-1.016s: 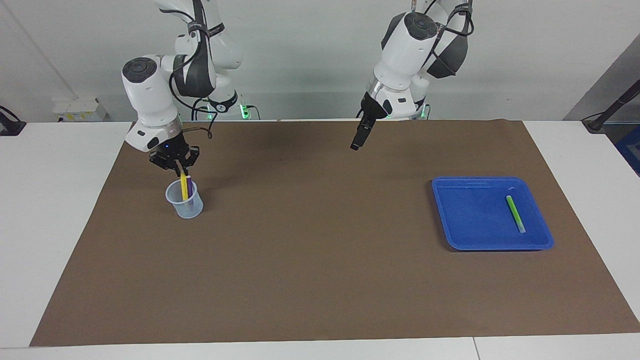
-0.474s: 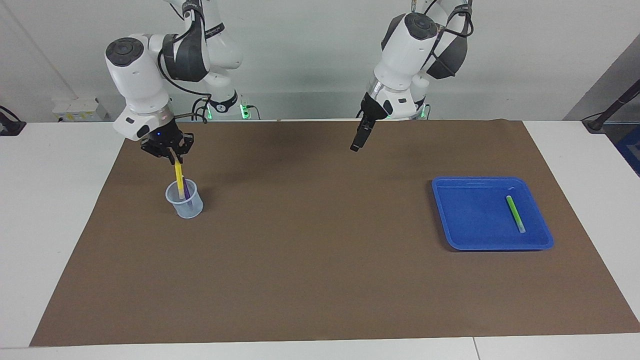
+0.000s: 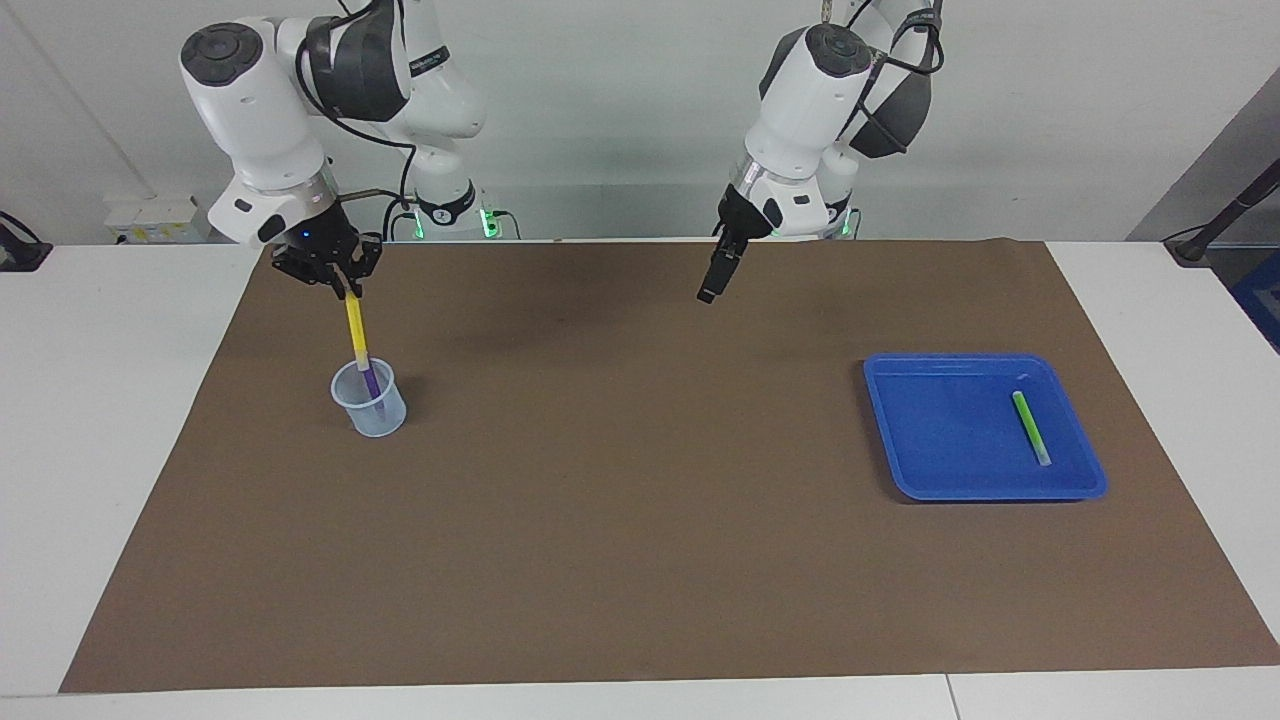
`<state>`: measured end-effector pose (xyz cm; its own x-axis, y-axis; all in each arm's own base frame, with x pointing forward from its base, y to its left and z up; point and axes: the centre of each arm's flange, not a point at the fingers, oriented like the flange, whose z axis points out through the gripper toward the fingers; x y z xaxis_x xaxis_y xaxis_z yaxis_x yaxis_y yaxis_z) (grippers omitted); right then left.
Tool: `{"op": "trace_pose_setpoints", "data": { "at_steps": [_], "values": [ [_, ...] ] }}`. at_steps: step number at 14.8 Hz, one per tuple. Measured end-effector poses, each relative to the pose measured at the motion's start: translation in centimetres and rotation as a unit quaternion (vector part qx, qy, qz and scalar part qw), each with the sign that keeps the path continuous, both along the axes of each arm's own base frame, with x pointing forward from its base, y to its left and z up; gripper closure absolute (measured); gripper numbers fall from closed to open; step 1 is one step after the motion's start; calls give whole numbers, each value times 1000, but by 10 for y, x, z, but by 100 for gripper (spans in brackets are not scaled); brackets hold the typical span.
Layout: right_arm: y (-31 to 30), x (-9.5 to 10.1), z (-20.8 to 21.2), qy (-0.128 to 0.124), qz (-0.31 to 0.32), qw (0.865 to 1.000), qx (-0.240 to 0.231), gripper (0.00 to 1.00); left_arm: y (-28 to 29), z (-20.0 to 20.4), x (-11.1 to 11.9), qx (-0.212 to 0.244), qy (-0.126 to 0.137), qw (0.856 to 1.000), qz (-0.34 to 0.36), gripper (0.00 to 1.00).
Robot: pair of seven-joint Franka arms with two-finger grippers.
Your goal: Right arm passes pens to left for tray arrangement
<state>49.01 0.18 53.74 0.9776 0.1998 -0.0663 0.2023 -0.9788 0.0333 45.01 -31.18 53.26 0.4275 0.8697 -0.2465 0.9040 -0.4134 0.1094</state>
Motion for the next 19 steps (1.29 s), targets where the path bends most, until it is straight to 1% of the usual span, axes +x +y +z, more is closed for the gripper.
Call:
{"op": "trace_pose_setpoints", "data": {
  "at_steps": [3,4,7,11,13,16,19],
  "values": [
    [4,-6,7,5,0,1000,5,82,-1,0,2,-7,-4,1000,15,0],
    [7,-7,10,7,-2,1000,16,82,-2,-1,2,-9,-7,1000,16,0],
    [22,-8,19,8,-5,998,66,82,-7,-2,1,-18,-17,999,26,0],
    [54,-9,24,8,0,990,140,82,-10,-5,1,-31,-17,998,44,0],
    [68,-10,26,9,3,985,170,82,-11,-3,2,-51,-17,997,55,0],
    [81,-11,29,8,9,978,210,82,-14,-2,3,-67,-25,995,63,0],
    [98,-12,33,5,38,969,246,82,-28,1,-4,-78,-40,995,55,0]
  ]
}}
